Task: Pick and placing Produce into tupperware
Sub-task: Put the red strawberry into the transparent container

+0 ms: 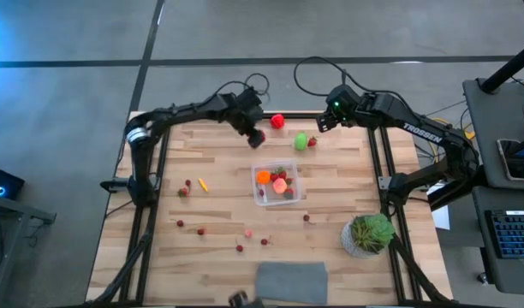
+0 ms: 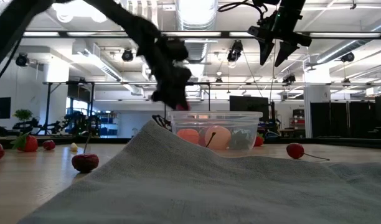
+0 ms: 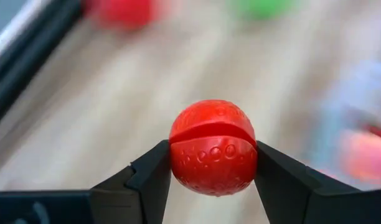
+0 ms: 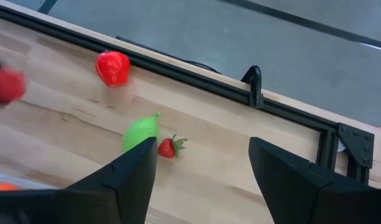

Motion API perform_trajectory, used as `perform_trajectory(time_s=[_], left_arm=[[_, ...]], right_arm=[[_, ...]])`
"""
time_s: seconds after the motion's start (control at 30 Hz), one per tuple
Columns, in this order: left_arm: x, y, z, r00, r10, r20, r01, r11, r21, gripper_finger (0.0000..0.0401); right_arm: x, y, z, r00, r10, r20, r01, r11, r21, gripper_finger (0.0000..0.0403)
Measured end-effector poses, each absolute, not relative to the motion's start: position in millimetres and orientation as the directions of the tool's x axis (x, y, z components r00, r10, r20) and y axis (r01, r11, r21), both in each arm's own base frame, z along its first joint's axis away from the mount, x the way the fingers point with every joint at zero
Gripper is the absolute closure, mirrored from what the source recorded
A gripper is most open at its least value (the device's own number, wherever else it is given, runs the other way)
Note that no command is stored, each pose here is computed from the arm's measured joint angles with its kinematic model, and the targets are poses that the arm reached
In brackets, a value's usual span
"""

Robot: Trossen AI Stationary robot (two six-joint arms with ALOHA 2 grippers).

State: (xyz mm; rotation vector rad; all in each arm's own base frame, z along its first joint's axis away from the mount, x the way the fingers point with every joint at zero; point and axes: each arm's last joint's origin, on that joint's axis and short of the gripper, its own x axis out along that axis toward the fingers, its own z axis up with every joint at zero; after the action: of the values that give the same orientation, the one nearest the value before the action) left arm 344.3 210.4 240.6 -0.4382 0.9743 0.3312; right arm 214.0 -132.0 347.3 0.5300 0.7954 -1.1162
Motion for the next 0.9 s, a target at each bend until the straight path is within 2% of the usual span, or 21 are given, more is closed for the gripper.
perform_trajectory(time_s=[0.07, 0.17, 0.4, 0.6, 0.8, 0.9], left_arm=[[348, 186, 256, 0.564, 0.033, -0.825, -0.321, 0.929, -0.182, 0.0216], [353, 156, 272, 0.599, 0.005, -0.801, -0.188, 0.973, -0.135, 0.0216], [367, 114, 268, 0.59, -0.062, -0.805, -0.066, 0.99, -0.124, 0.0216], [372, 92, 237, 0.501, -0.125, -0.857, -0.112, 0.972, -0.207, 0.0216], [374, 78, 232, 0.489, -0.139, -0.861, -0.14, 0.962, -0.235, 0.0215], [375, 73, 232, 0.486, -0.133, -0.864, -0.157, 0.959, -0.235, 0.0202]], right_arm=[[213, -134, 347, 0.213, -0.581, -0.786, 0.933, 0.361, -0.014, 0.0159], [211, -137, 347, 0.21, -0.576, -0.79, 0.936, 0.351, -0.007, 0.0158], [206, -144, 346, 0.215, -0.555, -0.803, 0.935, 0.356, 0.005, 0.0161], [206, -144, 346, 0.215, -0.555, -0.804, 0.929, 0.37, -0.007, 0.0159], [207, -145, 346, 0.217, -0.556, -0.802, 0.929, 0.37, -0.006, 0.016], [207, -145, 346, 0.218, -0.557, -0.802, 0.929, 0.371, -0.005, 0.016]])
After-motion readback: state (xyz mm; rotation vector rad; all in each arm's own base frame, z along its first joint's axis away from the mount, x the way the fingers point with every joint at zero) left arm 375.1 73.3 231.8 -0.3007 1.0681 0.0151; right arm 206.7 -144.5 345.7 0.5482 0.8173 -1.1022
